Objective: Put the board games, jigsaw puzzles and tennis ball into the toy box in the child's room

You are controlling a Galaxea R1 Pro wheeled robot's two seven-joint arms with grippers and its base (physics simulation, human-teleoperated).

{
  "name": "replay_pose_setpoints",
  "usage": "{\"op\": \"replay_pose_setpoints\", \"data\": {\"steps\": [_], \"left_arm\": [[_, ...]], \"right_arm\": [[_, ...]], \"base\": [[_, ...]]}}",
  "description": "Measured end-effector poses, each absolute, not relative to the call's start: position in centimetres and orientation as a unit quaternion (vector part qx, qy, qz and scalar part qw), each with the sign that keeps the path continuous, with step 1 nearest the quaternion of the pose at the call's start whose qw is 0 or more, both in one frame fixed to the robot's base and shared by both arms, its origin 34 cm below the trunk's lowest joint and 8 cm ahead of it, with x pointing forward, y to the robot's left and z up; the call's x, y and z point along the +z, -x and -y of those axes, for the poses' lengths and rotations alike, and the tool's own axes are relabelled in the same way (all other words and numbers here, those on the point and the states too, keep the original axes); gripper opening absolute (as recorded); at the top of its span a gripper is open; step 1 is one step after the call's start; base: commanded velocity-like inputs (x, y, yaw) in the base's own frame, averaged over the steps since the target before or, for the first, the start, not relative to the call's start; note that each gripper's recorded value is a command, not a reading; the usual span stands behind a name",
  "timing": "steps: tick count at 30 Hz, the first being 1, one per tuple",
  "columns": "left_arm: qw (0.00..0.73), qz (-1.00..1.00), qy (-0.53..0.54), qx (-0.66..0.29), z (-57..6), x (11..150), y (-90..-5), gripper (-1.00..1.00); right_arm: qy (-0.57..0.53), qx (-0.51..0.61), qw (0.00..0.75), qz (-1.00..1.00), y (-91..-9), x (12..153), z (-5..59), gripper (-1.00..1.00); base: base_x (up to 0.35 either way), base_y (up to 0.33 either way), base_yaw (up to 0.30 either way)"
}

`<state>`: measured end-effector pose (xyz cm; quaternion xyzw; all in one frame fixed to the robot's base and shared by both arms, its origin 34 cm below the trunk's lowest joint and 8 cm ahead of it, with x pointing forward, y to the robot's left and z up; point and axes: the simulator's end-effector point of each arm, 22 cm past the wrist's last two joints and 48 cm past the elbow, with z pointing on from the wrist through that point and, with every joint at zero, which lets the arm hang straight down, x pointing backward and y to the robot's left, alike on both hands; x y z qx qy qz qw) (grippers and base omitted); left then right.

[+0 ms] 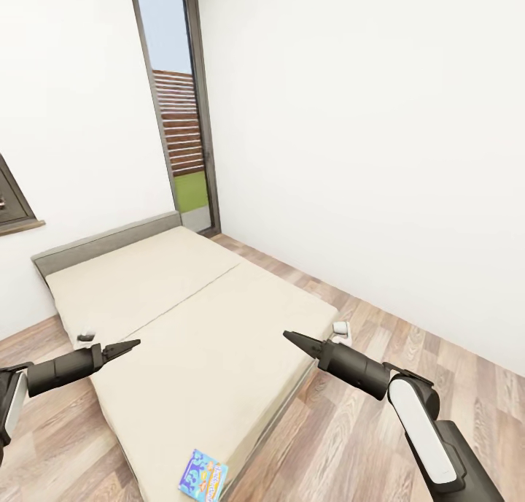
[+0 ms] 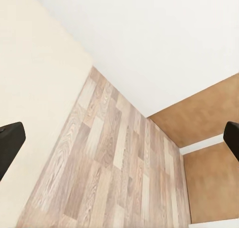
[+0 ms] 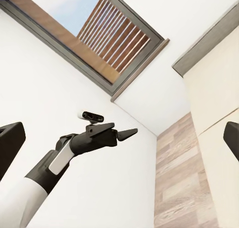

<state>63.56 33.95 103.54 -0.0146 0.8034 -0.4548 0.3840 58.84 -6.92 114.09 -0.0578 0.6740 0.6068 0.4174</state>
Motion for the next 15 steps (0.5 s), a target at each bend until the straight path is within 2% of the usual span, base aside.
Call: {"op": "replay_pose_setpoints", "data": {"steps": [6, 15], "left_arm": [[0.384, -0.803, 0.015, -0.455, -33.95, 103.54, -63.55, 1.0], [0.384, -0.803, 0.015, -0.455, -33.94, 103.54, -63.55, 1.0]], "right_arm": [[0.058, 0.607, 0.417, -0.674, -58.83, 114.1, 6.91, 1.0], [0.058, 0.607, 0.418, -0.674, -58.83, 114.1, 6.92, 1.0]], "base": [[0.018, -0.036, 0.0], [0.084, -0.245, 0.0]]}}
